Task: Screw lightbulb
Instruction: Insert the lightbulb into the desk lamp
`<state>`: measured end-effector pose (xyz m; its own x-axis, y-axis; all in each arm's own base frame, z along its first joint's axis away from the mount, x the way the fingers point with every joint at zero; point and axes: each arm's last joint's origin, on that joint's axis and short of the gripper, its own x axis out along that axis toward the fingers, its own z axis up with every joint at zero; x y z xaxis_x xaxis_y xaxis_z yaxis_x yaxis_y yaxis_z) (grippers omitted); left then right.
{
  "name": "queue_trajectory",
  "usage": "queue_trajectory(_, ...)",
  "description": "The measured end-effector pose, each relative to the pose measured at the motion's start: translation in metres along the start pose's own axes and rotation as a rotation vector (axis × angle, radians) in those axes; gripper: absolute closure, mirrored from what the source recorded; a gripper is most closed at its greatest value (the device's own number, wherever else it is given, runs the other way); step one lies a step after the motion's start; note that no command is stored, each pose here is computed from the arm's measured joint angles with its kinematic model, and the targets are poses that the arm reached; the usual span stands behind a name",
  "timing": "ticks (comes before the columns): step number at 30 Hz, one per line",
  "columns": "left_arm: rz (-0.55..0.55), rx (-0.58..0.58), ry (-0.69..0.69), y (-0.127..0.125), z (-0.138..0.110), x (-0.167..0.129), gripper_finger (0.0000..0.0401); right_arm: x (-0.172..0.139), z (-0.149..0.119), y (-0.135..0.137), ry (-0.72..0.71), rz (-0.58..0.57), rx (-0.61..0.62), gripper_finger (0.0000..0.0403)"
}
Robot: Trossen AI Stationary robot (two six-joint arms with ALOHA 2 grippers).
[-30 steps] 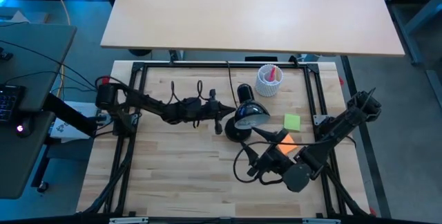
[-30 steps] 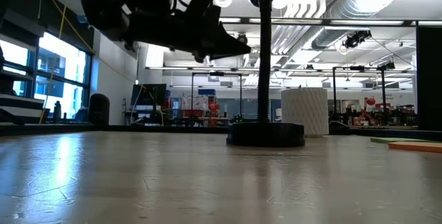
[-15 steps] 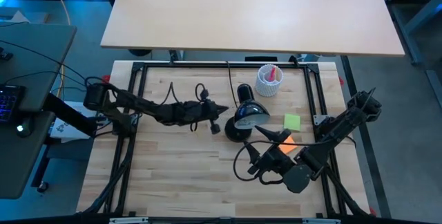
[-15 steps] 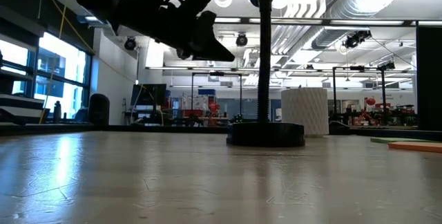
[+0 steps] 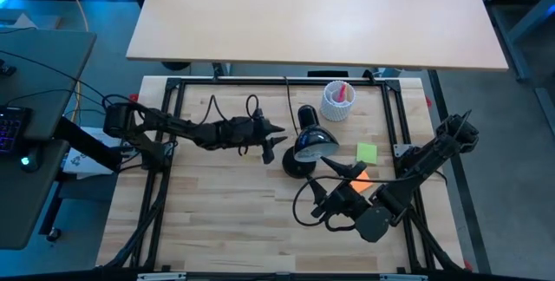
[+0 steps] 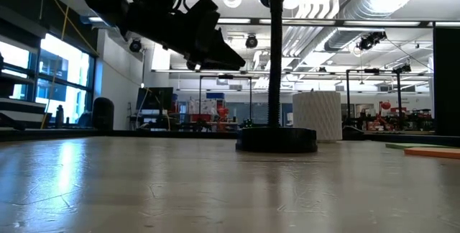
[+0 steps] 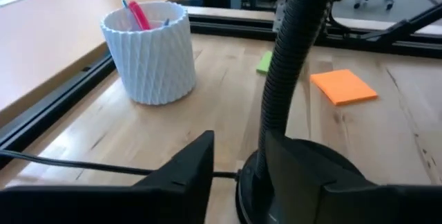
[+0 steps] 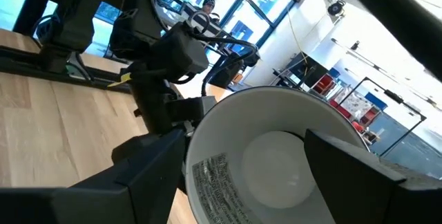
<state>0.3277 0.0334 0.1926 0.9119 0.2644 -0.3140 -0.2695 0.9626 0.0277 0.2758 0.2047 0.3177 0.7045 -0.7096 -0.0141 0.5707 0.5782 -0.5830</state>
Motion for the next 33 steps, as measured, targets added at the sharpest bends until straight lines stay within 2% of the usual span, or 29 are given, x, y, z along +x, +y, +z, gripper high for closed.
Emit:
queue_trajectory(8,-0.029,-0.006,-0.034,0.0,0.003,0.0,0.0224,0.0,0.0,0.0,0.0,0.0,-0.002,0.0105)
queue_trajectory(20,-0.051,0.009,-0.057,-0.002,0.001,0.005,0.0219,0.0,0.0,0.0,0.0,0.001,-0.005,0.0105)
queue_trajectory(25,-0.085,0.066,-0.054,-0.003,0.0,0.005,0.0216,-0.002,0.0,0.0,-0.003,0.005,-0.003,0.0105)
queue_trajectory(33,-0.086,0.086,-0.056,0.002,0.001,0.006,0.0172,-0.013,0.006,-0.001,-0.027,0.032,0.025,0.0105)
